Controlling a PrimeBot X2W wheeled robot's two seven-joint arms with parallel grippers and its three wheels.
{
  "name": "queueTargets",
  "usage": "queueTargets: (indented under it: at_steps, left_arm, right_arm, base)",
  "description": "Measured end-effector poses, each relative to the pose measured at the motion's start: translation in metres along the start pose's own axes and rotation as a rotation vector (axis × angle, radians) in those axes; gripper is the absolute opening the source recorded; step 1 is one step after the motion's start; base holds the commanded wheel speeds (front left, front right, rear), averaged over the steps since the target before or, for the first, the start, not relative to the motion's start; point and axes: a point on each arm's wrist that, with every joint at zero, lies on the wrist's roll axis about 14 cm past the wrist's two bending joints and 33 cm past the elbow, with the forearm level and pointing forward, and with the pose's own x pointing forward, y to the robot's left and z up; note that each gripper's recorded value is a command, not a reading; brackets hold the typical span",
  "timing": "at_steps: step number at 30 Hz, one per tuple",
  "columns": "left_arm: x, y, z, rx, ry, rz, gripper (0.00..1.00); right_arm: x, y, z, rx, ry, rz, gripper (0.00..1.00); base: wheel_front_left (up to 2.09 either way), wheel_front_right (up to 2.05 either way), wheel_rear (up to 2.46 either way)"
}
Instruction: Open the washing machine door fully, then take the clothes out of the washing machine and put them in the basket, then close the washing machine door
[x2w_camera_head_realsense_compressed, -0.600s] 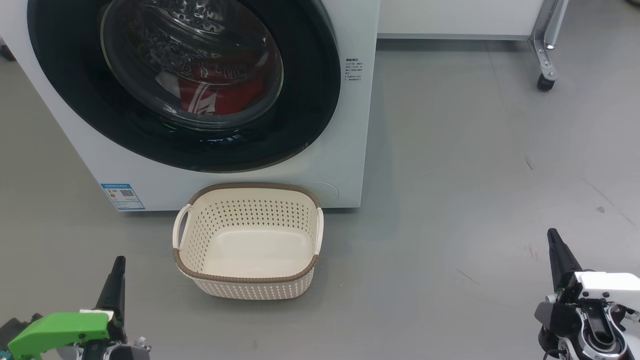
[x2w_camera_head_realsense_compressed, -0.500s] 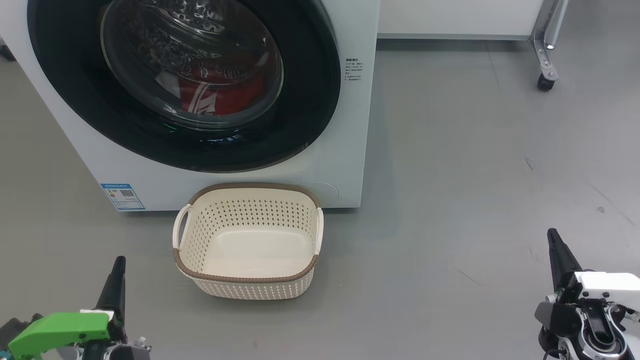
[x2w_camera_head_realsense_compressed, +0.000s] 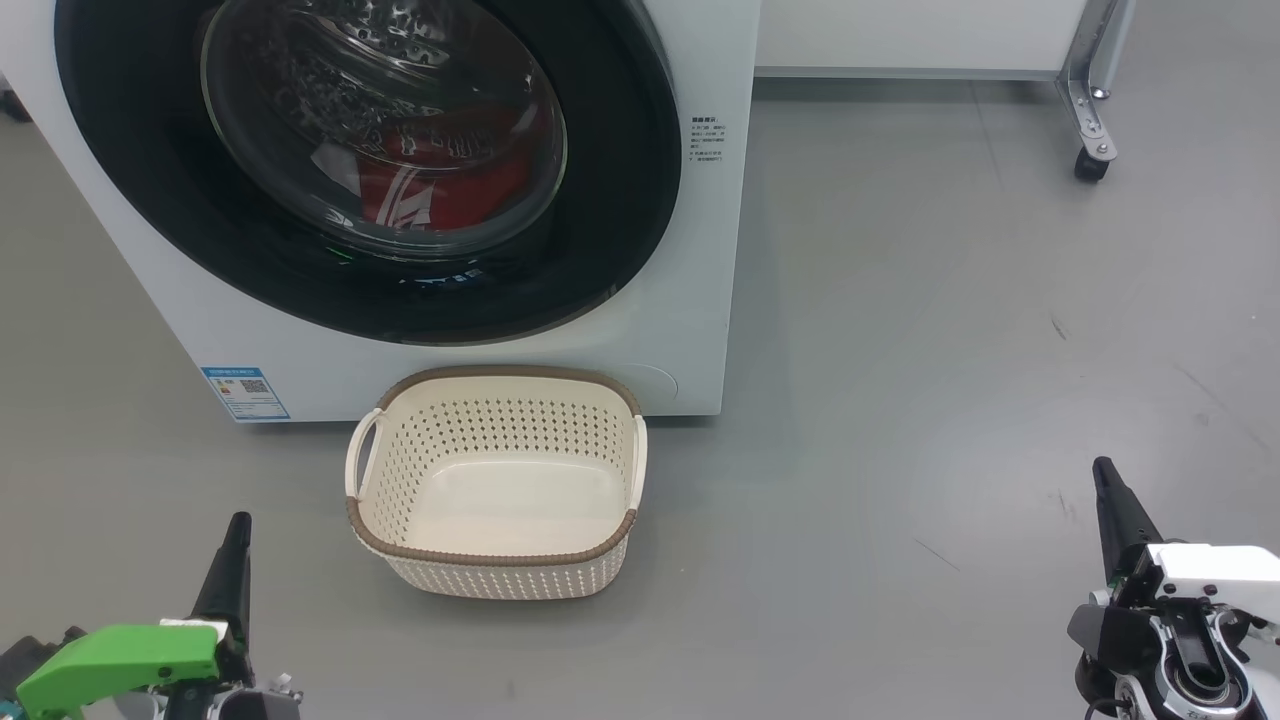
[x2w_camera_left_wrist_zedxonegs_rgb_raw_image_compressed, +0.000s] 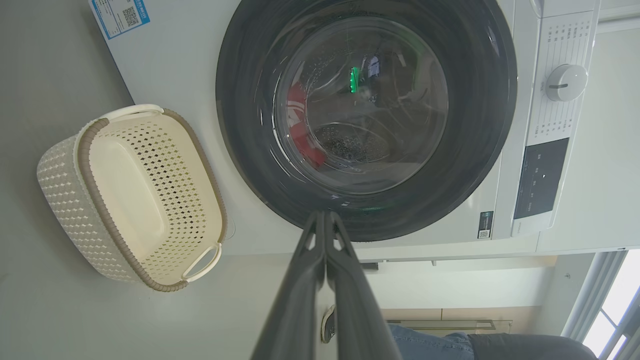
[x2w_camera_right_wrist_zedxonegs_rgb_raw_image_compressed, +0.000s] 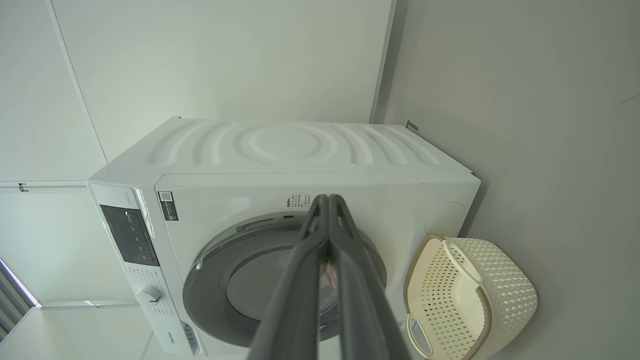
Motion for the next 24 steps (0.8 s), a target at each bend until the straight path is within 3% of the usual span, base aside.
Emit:
queueTargets:
  at_steps: [2, 3, 9, 24]
  left_arm:
    - [0.000, 0.000, 0.000, 0.000, 0.000, 0.000, 0.00]
    - [0.000, 0.000, 0.000, 0.002, 0.000, 0.000, 1.00]
    - [-0.014, 0.035, -0.008, -0.030, 0.000, 0.100, 1.00]
    - [-0.014, 0.030, -0.005, -0.018, -0.028, 0.086, 1.00]
  right_arm:
    - [0.000, 0.000, 0.000, 0.000, -0.001, 0.000, 0.00]
    - [0.000, 0.000, 0.000, 0.000, -0.001, 0.000, 1.00]
    - [-0.016, -0.036, -0.007, 0.033, -0.004, -0.105, 1.00]
    - [-0.014, -0.031, -0.011, -0.017, -0.008, -0.088, 1.00]
  base:
    - [0.00, 0.00, 0.00]
    - [0.00, 0.00, 0.00]
    - [0.00, 0.00, 0.00]
    - [0.00, 0.00, 0.00]
